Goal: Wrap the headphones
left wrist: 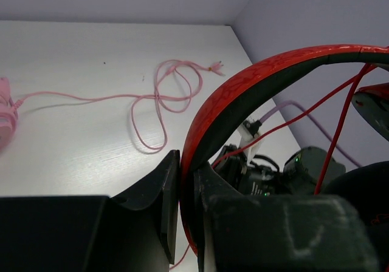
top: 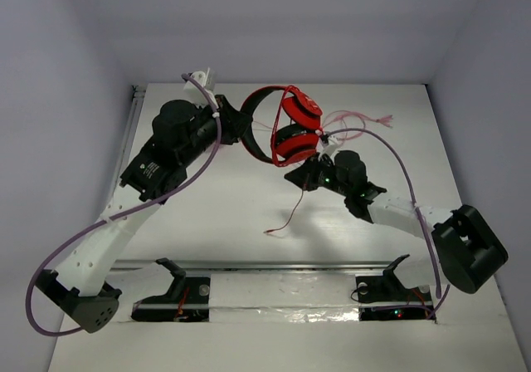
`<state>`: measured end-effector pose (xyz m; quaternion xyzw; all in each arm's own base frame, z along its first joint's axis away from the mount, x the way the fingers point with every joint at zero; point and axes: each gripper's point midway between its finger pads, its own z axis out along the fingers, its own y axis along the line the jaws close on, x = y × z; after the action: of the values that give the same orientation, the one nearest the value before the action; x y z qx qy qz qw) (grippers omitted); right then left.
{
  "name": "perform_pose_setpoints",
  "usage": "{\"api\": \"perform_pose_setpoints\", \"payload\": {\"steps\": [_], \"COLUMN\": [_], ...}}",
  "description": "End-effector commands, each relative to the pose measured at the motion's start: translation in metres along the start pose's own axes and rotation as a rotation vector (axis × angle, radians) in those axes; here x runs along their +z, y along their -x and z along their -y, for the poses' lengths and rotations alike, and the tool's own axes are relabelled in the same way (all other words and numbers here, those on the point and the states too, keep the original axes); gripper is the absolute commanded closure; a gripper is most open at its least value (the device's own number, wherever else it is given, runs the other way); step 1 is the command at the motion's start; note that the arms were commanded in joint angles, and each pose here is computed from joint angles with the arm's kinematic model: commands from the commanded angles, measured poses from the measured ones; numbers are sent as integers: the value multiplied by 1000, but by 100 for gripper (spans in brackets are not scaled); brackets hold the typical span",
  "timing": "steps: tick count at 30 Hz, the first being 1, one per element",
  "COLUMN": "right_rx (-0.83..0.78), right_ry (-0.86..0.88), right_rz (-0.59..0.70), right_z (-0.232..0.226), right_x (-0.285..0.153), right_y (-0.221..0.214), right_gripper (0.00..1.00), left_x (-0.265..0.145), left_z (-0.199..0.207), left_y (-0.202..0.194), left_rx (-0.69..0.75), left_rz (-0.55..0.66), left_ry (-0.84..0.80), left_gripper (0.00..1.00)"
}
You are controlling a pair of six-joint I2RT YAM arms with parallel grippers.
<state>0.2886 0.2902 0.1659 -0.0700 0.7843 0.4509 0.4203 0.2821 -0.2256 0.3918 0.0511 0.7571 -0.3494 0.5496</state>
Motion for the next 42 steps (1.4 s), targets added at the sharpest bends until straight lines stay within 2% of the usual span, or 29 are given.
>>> {"api": "perform_pose_setpoints", "payload": {"steps": [1,6,10,21,29,33,34,37,42], "right_rx": [28,30,11,57,16,-44,-53,-87,-127], "right_ry": [146,165,167,126,144,143,83,95,103], "right_rz": [0,-74,-123,-205,-353,-449,-491,-512,-620], "right_z": [-33,-55,-80,-93,-121,-135,-125,-138,-145], "right_x": [4,12,6,-23,-52,-70,-75,-78,-76], "right_y": [-10,-46,-69,-103,-127,-127,-132,-121,-128], "right_gripper": [100,100,100,100,100,100,100,100,100], "left_x": [-1,17,21,25,32,29,28,27,39], "left_z": [21,5,-20,-94,-136,-161,-163,-171,-149], "left_y": [56,54,58,51,11,-31,-39,-66,-110], "left_rx": [-85,-155,-179,-160,-74,-3,12,61,157], "left_rz": [197,239,309,431,351,235,218,148,14], "left_ry": [-47,18,137,470,649,745,767,820,796], "left_gripper": [100,100,100,100,100,100,100,100,100]}}
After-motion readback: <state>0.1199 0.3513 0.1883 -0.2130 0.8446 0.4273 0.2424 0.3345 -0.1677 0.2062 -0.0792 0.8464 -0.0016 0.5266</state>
